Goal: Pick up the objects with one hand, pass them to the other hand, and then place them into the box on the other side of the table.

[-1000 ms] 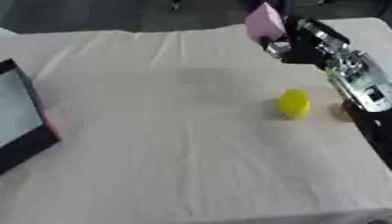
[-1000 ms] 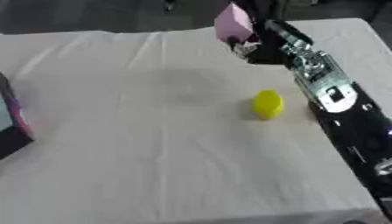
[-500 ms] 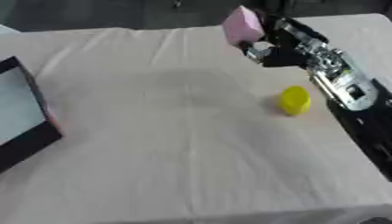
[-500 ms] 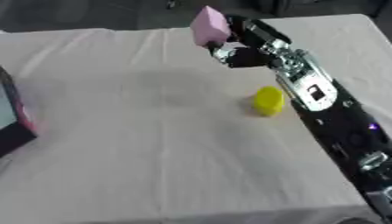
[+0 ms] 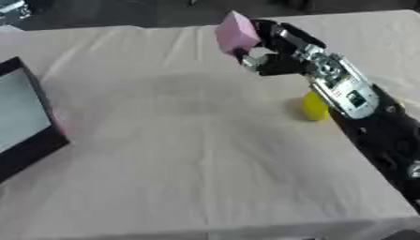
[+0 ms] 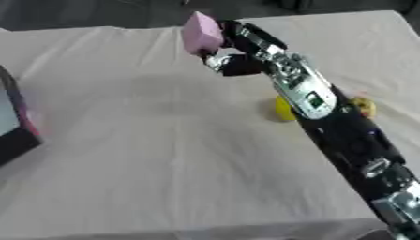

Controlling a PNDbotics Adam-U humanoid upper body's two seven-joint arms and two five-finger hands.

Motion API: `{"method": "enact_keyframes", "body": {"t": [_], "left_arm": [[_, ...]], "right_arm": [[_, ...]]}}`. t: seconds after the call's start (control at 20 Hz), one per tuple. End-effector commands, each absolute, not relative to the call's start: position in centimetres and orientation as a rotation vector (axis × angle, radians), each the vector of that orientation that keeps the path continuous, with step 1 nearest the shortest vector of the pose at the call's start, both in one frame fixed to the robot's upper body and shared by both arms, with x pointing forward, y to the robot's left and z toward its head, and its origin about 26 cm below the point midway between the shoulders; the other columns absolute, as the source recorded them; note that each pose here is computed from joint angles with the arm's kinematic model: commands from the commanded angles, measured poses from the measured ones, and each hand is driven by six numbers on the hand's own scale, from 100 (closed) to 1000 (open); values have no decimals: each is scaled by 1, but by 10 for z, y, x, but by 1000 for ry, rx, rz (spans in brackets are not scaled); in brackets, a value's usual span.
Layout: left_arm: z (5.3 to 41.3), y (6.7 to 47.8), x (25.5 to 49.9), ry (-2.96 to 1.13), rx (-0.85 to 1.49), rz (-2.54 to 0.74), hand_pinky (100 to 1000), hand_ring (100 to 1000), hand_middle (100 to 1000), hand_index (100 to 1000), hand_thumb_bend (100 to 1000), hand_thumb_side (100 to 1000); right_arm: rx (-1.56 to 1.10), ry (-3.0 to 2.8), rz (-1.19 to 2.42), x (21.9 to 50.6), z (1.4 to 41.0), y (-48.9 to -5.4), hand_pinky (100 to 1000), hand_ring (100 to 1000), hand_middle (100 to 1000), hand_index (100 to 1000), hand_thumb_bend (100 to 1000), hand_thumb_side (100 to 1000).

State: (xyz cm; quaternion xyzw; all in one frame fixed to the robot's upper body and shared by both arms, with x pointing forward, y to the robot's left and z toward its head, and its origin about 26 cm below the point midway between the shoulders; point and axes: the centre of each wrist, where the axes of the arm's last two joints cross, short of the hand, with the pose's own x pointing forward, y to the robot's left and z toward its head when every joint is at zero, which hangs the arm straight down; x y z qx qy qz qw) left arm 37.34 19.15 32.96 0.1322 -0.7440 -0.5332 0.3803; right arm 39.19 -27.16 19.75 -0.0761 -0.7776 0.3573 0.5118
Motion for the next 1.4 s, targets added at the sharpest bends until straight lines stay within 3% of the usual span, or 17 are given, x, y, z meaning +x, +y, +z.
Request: {"method": "enact_keyframes", "body": {"t": [0.05,1.15,1.4], "left_arm": [[334,182,376,-1866,356,-1423,861,881,893,883,420,604],[297,116,407,-1716,277,-1487,864,880,887,867,422,629],[292,104,411,-1720,291,-1499,863,880,883,865,451,591]], "right_arm": [[-198,-1901,879,392,207,-267,910,809,484,520,100,282],[-215,-1913,996,393,212,-224,905,807,484,521,100,223],[-236,-1899,1027,394,212,-216,900,804,479,517,100,199]]}}
